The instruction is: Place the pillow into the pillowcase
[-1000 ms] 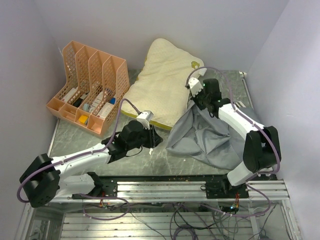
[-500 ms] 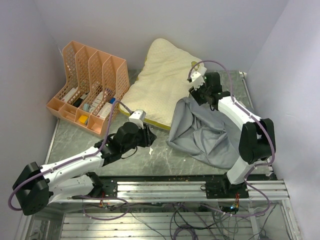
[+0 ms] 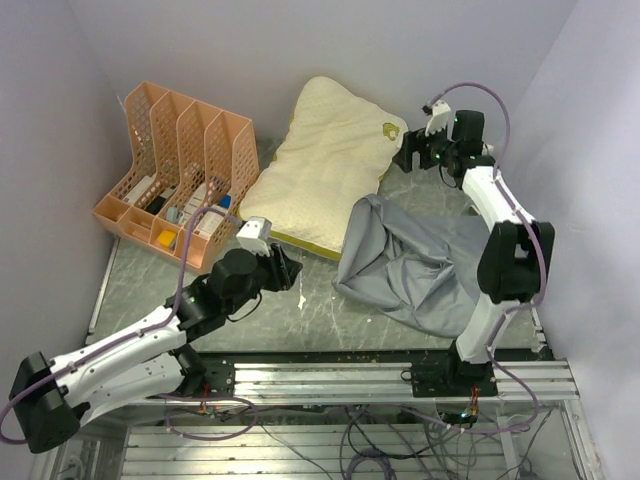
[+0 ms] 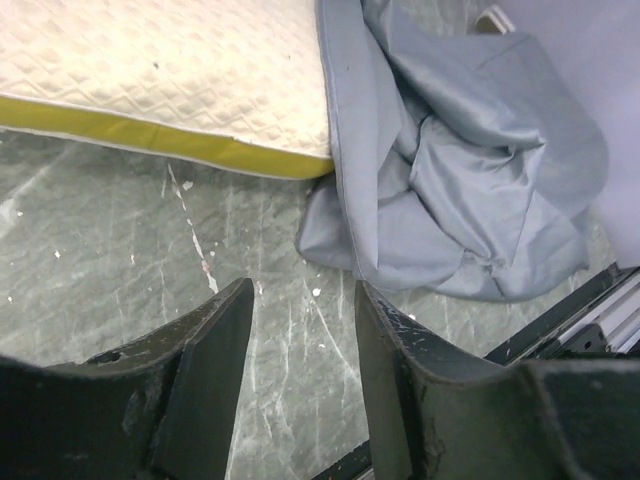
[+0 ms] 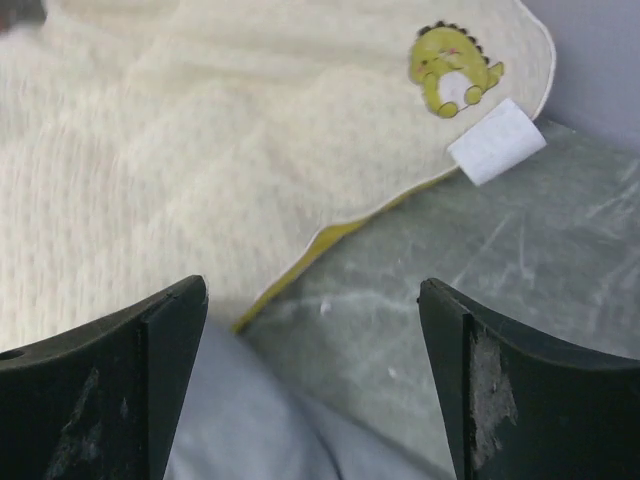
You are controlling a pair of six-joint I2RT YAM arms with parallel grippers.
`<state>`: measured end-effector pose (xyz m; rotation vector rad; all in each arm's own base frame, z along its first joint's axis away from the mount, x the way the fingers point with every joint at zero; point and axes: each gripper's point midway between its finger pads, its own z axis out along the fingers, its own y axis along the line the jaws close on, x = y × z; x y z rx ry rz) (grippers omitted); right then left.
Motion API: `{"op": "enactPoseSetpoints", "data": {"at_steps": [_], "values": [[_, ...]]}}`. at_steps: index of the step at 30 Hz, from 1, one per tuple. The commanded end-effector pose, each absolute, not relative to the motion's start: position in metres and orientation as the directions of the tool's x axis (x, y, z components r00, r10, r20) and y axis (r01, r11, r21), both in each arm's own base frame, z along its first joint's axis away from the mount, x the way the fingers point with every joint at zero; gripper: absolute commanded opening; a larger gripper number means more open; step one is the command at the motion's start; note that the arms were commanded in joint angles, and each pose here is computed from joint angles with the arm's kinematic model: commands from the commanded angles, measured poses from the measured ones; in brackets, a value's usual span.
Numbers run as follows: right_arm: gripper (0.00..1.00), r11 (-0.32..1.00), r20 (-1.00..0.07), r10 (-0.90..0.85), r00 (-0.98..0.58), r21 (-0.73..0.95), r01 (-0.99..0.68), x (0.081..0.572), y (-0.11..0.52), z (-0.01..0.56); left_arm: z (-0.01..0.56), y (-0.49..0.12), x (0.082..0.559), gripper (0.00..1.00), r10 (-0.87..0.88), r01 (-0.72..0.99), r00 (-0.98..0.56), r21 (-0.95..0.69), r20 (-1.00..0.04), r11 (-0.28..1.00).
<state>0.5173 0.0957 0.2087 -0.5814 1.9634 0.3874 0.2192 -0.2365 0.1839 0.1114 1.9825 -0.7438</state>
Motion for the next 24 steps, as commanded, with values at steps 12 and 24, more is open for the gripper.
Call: {"op": "enactPoseSetpoints", "data": {"at_steps": [12, 24], "values": [[1.00, 0.769, -0.725, 0.493, -0.482, 0.622, -0.149, 0.633, 0.112, 0.110, 0.203, -0.185, 0.206, 0.59, -0.355, 0.263, -0.447, -0.500, -0.821, 0.825], [0.46, 0.416, -0.529, 0.614, -0.586, 0.847, -0.330, 0.656, 0.164, 0.109, 0.228, -0.189, 0.209, 0.58, -0.369, 0.254, -0.449, -0.512, -0.814, 0.820]]}}
